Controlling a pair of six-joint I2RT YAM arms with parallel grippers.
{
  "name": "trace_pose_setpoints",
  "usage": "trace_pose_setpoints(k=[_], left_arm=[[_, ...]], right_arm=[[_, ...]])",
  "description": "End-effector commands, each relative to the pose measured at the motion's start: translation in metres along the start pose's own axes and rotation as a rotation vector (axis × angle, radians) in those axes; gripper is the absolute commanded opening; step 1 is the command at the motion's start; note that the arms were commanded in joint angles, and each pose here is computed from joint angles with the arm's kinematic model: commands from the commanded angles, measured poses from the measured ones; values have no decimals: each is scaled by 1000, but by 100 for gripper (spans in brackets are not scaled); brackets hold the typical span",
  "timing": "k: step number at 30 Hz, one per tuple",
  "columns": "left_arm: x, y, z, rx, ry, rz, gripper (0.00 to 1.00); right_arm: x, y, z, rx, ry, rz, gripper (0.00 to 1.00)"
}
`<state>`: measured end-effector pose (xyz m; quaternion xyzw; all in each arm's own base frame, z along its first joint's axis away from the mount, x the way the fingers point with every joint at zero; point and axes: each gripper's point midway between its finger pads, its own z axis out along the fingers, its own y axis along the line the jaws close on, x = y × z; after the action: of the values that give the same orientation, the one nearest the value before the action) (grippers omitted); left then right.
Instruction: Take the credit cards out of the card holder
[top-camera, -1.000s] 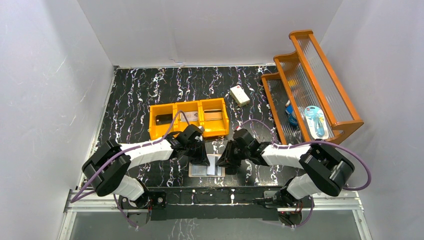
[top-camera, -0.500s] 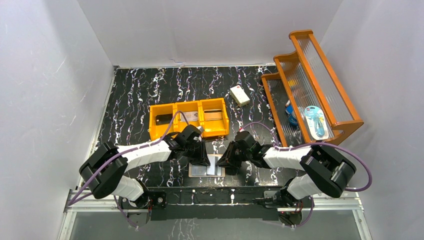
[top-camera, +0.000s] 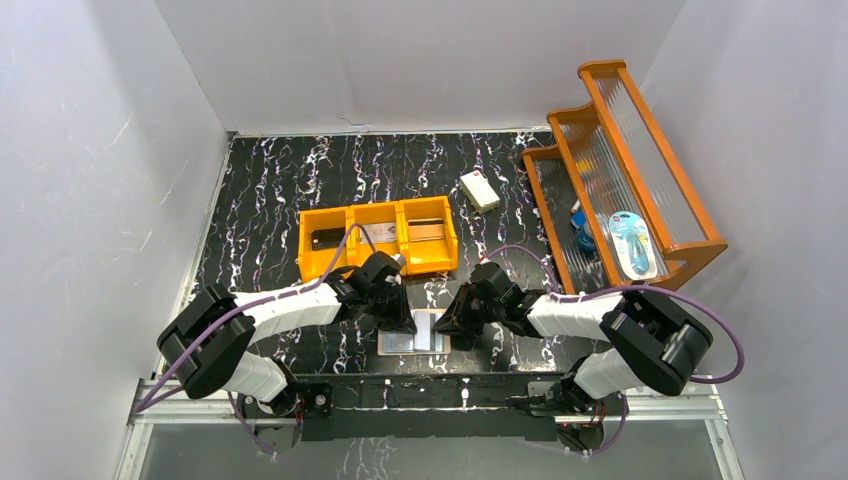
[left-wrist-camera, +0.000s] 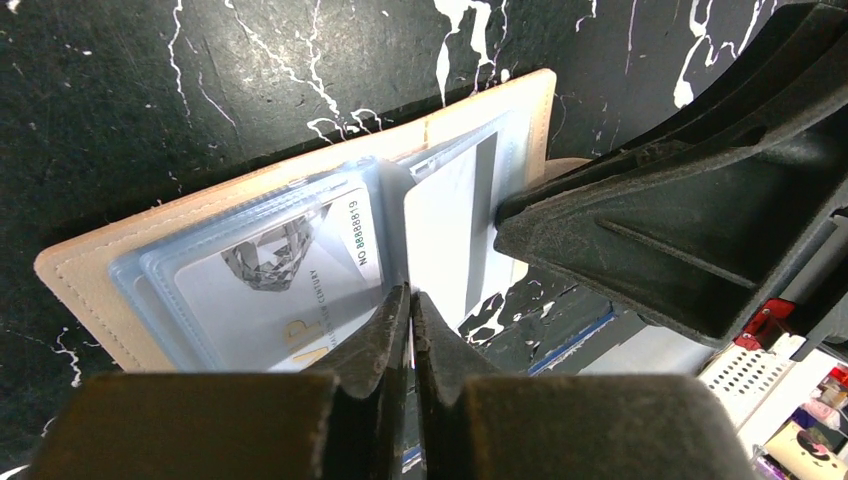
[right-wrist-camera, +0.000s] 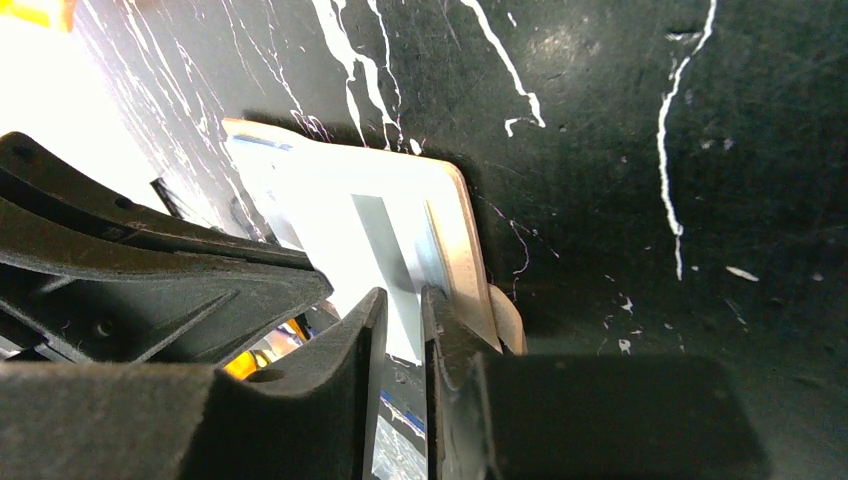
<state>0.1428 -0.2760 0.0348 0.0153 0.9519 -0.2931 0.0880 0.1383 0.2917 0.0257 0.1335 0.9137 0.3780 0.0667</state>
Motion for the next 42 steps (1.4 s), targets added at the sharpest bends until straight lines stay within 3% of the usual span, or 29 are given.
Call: trace_pose_setpoints(k=[1,15,26,30,33,42], left_arm=[[2,-8,-7,36,-1,7,1],[-6,-13,-17,76,-27,33,0],[-8,8,-21,6,-32,9,0],[-6,4,-15,28,-10,-20,24],[-6,-3,-11,75,-11,-39,35],[3,9,4,73,17,-95,40]], right_arm=[[8,-59,1,196,-3,22,27],[8,-55,3,184,3,16,27],[8,-53,5,171,10,13,27],[9,-54,6,178,17,16,27],[10,-54,7,177,21,16,27],[12,-59,9,186,31,21,26]])
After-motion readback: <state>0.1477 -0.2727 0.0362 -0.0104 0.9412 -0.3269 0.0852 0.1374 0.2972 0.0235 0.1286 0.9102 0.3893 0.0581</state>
